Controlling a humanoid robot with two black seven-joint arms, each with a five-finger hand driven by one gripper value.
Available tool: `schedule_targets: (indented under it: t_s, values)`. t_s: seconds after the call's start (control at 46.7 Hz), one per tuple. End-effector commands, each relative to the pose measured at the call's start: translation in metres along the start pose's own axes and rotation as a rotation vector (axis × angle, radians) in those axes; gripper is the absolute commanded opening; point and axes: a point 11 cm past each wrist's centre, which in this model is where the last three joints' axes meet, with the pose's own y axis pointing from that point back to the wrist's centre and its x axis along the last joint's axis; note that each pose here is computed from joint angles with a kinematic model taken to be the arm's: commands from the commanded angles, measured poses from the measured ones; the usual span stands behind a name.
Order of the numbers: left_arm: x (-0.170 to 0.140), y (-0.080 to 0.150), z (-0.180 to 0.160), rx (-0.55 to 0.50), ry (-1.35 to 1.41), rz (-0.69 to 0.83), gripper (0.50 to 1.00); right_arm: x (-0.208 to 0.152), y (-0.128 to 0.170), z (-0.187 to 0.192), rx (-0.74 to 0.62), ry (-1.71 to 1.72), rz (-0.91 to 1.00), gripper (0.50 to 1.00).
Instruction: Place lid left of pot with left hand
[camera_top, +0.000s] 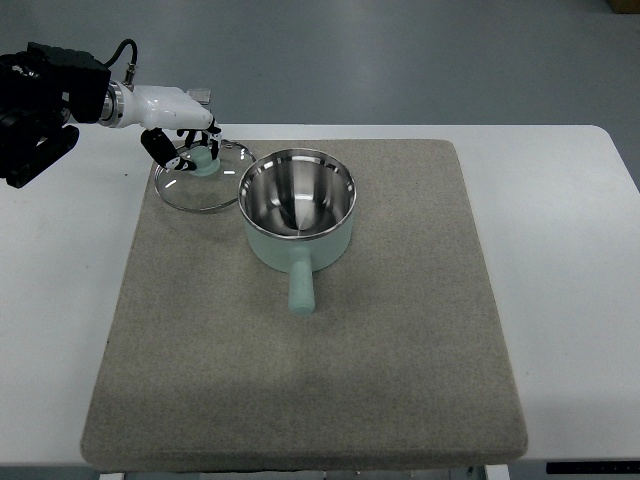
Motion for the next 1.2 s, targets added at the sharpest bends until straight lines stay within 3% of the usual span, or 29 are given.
schedule_targets:
  t_s: [0.0,0.086,0.128,0.15,0.3,0.385,0.642,0.728,0.77,0.963,1.177]
  values:
    - [0.0,0.0,-0.001,0.001,-0.001,-0.001,0.61,0.0,0.0,0.0,0.0,0.0,0.0,0.924]
    - [-0.001,0.0,0.0,0.0,0.008,0.002,0.632,0.0,0.0,0.0,0.0,0.0,0.0,0.924]
    - [0.0,0.0,0.0,-0.002,0.009,0.006,0.722,0.0,0.0,0.0,0.0,0.0,0.0,0.924]
    - [-0.001,0.0,0.001,-0.003,0.009,0.006,0.735,0.0,0.0,0.0,0.0,0.0,0.0,0.924]
    - [-0.003,-0.001,0.002,-0.007,0.008,0.0,0.773,0.0,0.0,0.0,0.0,0.0,0.0,0.924]
    - [-0.003,-0.001,0.002,-0.008,0.008,0.002,0.825,0.0,0.0,0.0,0.001,0.0,0.0,0.924]
    - [0.019,0.003,0.0,-0.005,0.034,0.082,0.848,0.0,0.0,0.001,-0.002,0.0,0.0,0.924]
    - [0.036,0.009,-0.003,-0.011,0.123,0.18,0.934,0.0,0.0,0.0,0.0,0.0,0.0,0.924]
    - [0.042,0.01,-0.003,-0.017,0.169,0.22,0.953,0.0,0.0,0.0,0.0,0.0,0.0,0.924]
    - [0.052,0.026,-0.021,0.003,0.332,0.347,0.962,0.0,0.0,0.0,0.0,0.0,0.0,0.924]
    - [0.072,0.043,-0.046,0.014,0.633,0.599,0.962,0.0,0.0,0.001,-0.002,0.0,0.0,0.924]
